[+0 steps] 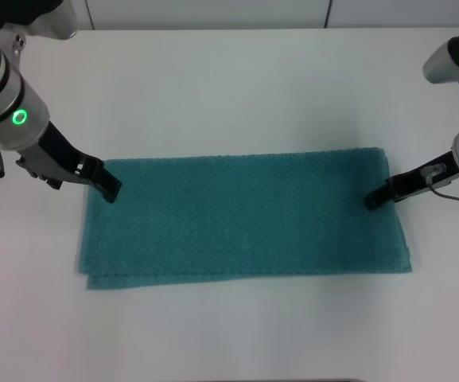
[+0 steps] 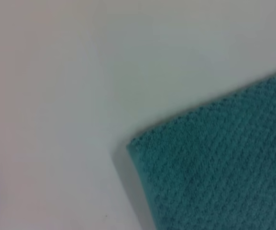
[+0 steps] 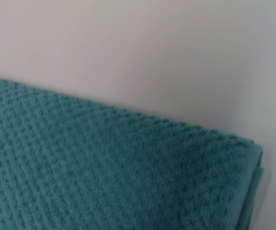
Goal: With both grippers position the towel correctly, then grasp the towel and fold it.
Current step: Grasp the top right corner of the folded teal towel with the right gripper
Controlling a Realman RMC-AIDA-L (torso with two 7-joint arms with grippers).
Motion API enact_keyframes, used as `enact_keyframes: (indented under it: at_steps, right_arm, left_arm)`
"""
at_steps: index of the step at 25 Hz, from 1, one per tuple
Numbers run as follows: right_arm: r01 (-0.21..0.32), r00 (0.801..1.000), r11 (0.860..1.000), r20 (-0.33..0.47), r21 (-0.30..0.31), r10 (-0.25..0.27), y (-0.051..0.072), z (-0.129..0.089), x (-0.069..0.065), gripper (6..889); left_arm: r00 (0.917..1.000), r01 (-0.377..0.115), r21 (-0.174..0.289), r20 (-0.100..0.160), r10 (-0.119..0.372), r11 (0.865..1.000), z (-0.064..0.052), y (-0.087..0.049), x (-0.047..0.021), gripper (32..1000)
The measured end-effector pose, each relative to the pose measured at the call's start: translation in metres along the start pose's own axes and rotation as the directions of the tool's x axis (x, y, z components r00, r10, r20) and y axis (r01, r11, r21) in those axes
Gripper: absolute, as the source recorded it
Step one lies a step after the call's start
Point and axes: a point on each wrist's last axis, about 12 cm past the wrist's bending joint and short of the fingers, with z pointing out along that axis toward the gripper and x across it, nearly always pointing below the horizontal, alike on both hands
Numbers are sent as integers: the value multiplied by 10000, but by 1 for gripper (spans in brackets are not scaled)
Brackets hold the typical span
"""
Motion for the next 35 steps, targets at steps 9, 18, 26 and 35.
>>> enact_keyframes:
  at_steps: [9,18,26,35]
  right_arm:
    - [47,10000,10000,-11,71,-47,-9,2,2,546]
    - [110,9999,9999,-9,60,-110,10,22,5,545]
    - [139,9999,9999,-3,44,-139,24,32,2,544]
    - [163,9999,9999,34,51,-163,40,52,1,543]
  left_arm:
    - [10000,-18,-1,7,18,10000,-2,-2,-3,919]
    - [10000,-22,-2,17,22,10000,-3,-3,-6,919]
    - [10000,-26,3,29,26,10000,-4,-5,-9,918]
    - [10000,-34,10,39,34,10000,-6,-8,-12,918]
